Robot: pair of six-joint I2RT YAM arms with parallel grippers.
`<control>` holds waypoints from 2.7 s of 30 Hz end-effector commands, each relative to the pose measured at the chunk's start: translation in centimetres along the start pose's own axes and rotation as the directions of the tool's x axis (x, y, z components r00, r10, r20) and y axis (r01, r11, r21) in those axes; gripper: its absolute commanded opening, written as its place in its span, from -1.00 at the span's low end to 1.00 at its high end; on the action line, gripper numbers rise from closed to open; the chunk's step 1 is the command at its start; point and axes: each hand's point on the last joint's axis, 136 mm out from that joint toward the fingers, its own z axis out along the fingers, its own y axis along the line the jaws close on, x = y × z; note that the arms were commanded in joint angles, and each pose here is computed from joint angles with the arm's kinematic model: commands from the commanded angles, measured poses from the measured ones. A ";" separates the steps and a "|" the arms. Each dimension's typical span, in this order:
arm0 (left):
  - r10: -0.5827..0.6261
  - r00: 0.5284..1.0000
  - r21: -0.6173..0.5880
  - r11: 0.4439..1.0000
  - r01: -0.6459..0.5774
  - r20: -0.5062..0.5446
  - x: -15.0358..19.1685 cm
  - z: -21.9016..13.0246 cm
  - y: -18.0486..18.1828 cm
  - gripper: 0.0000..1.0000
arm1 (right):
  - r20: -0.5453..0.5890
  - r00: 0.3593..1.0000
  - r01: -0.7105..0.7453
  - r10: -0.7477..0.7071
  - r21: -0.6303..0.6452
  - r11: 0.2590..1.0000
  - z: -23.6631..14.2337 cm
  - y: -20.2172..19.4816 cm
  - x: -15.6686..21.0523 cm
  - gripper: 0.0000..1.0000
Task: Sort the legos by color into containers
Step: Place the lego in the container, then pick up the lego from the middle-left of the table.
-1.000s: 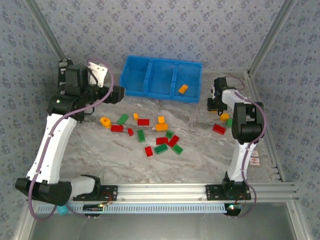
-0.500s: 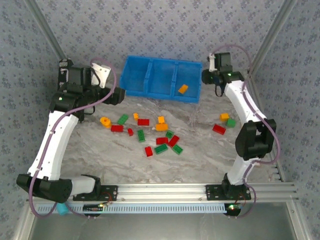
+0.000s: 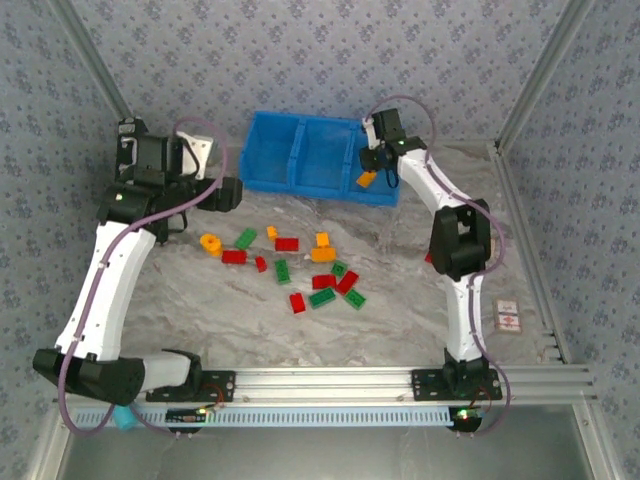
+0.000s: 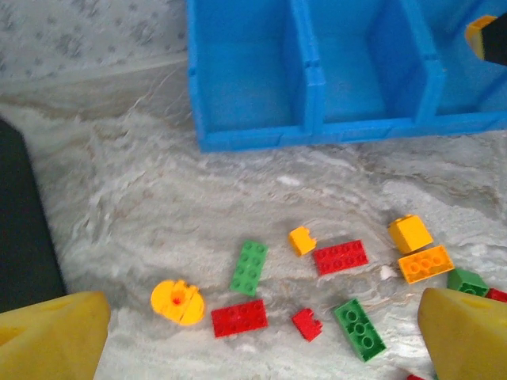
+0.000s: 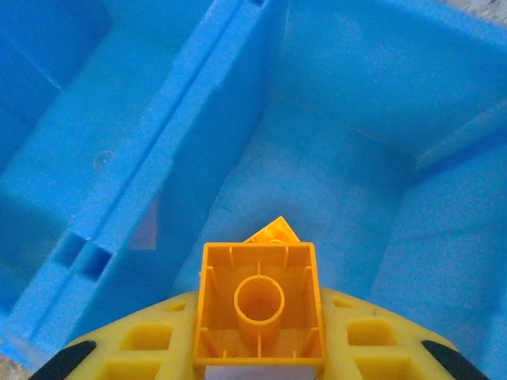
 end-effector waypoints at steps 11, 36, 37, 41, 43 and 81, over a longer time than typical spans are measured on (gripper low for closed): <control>-0.311 0.949 -0.225 0.930 0.292 -0.054 7.0 0.4 5.6 1.00 | -0.055 0.998 -0.014 0.016 0.024 1.000 2.2 -0.6 0.7 -0.15; -0.688 0.716 -0.266 0.717 0.644 -0.119 14.7 13.8 11.4 0.88 | 0.218 0.975 0.064 -0.035 -0.127 0.990 -14.2 1.9 -0.7 0.35; -0.702 0.701 -0.263 0.705 0.659 -0.126 15.0 14.5 11.4 0.87 | 0.218 0.975 0.059 -0.032 -0.122 0.991 -14.6 1.8 -0.2 0.36; -0.741 0.653 -0.258 0.668 0.698 -0.156 16.0 16.6 11.1 0.83 | 0.217 0.976 0.031 -0.004 -0.118 0.992 -15.9 1.2 1.6 0.37; -0.760 0.630 -0.263 0.648 0.715 -0.161 16.6 17.4 11.2 0.82 | 0.223 0.975 0.008 0.026 -0.150 0.989 -16.4 1.0 2.3 0.38; -0.684 0.663 -0.351 0.728 0.589 -0.305 20.3 20.5 9.1 -0.28 | 0.209 0.976 -0.037 0.068 -0.149 0.988 -17.1 -0.7 4.9 0.40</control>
